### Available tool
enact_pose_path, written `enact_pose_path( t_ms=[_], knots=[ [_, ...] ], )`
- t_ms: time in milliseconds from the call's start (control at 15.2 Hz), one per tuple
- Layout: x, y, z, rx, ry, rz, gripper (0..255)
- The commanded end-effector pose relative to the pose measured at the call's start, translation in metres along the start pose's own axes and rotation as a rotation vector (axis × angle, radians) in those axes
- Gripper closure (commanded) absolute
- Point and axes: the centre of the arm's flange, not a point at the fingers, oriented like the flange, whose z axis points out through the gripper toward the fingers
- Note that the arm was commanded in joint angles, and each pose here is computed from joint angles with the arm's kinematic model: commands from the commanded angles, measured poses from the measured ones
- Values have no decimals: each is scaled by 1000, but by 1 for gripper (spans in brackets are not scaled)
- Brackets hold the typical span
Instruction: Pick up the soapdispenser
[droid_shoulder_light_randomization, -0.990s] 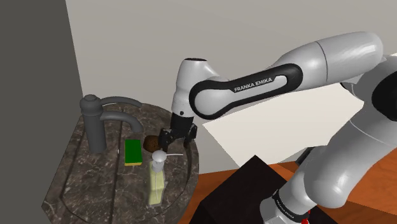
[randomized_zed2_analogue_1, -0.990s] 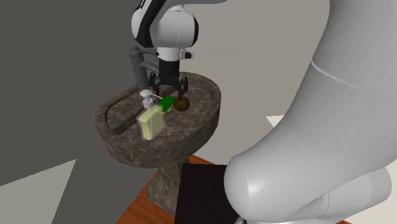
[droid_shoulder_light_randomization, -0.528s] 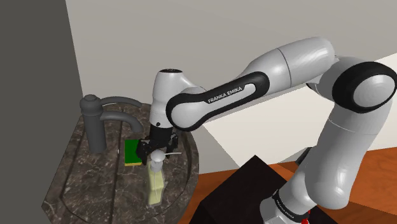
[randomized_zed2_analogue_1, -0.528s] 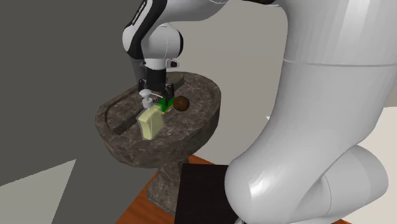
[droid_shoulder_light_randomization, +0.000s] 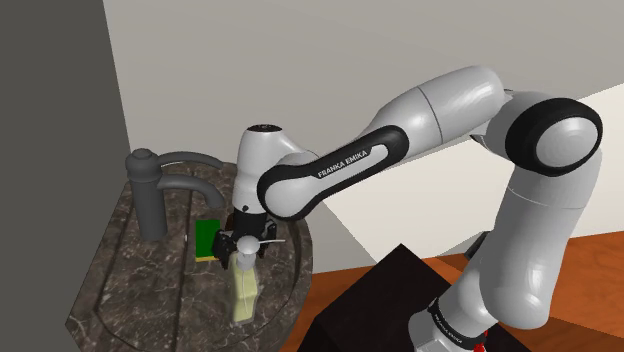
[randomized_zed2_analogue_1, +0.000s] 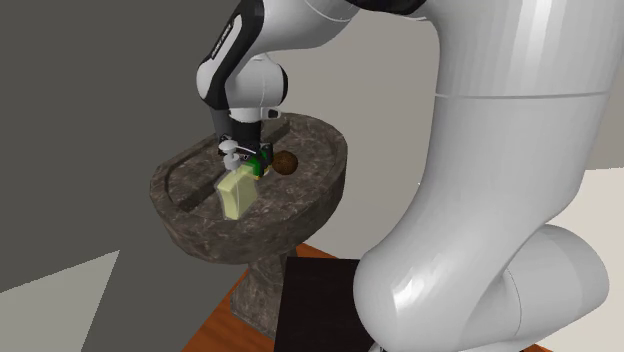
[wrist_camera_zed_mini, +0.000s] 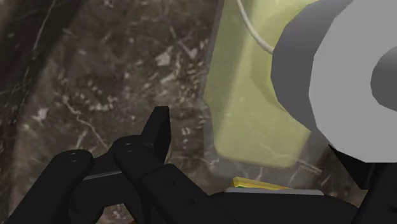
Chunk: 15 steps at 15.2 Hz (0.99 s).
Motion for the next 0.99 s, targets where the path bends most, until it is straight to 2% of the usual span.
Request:
enact_pose_path(
  t_ms=[0,594,924],
  knots=[
    [0,0,1,0,0,0,255],
    [1,0,1,0,0,0,255],
    [-4,-2,-25,0,0,0,255]
  ],
)
